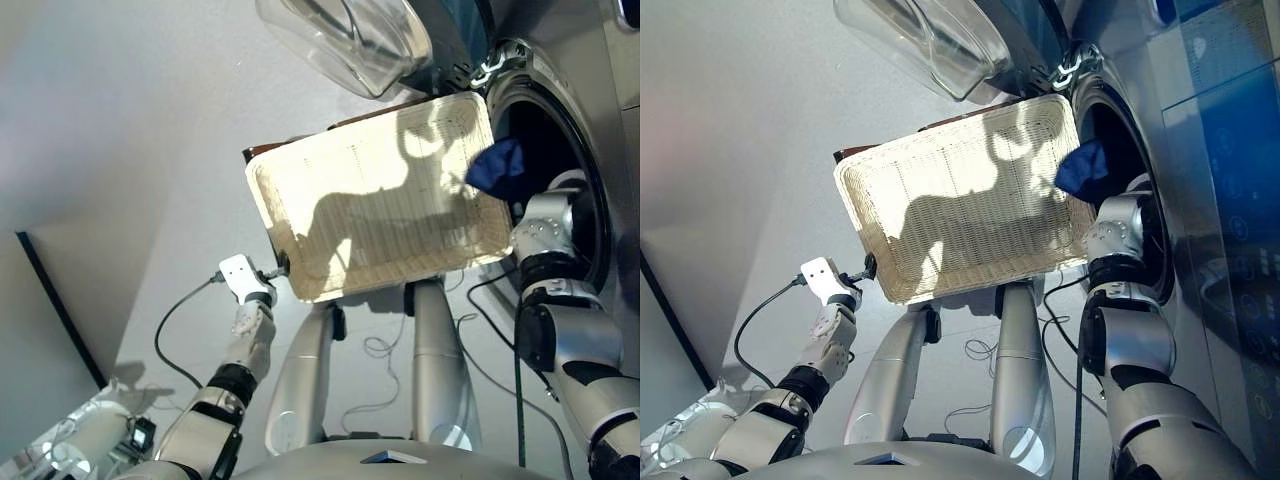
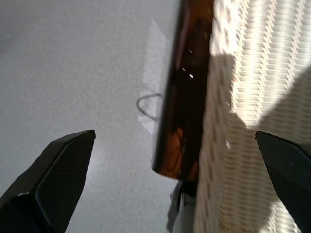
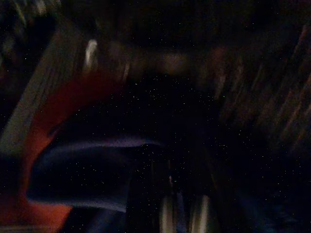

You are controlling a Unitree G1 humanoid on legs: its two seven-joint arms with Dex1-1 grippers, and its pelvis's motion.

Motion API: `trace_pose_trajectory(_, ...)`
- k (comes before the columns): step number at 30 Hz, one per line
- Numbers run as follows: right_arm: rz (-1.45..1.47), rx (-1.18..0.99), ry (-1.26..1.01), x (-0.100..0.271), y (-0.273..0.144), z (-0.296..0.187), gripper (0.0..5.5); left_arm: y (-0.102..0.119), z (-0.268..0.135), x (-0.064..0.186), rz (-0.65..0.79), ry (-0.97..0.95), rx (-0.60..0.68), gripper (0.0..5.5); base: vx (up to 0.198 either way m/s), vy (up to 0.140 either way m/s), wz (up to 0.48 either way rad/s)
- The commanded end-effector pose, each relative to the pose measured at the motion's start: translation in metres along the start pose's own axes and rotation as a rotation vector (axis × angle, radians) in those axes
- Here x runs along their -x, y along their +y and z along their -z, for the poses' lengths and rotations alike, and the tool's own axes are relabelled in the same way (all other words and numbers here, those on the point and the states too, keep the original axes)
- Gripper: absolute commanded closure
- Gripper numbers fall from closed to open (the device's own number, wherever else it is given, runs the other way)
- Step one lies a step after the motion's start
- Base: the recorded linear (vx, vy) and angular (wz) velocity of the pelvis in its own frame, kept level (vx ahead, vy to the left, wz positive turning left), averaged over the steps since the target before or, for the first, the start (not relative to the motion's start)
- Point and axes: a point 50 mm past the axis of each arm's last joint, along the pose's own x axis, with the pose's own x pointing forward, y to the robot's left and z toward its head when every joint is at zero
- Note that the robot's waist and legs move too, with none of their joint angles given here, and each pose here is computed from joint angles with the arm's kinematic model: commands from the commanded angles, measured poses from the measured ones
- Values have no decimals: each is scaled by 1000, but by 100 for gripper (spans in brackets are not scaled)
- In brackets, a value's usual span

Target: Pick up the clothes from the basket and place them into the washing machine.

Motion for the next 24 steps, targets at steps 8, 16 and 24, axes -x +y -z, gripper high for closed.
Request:
trace_pose_trajectory(8,-594,671,-192,23,35,21,0,23,-18,2,-35,-93,-32,0,38,-10,13)
trace_pose_trajectory(16,-797,544,159,78,28,77,0,29,-16,1,-48,-67,-27,0,0,0,0)
trace_pose_trajectory(24,-956,535,399,117,7,113,0,40,-3,5,-59,4,-26,0,0,0,0)
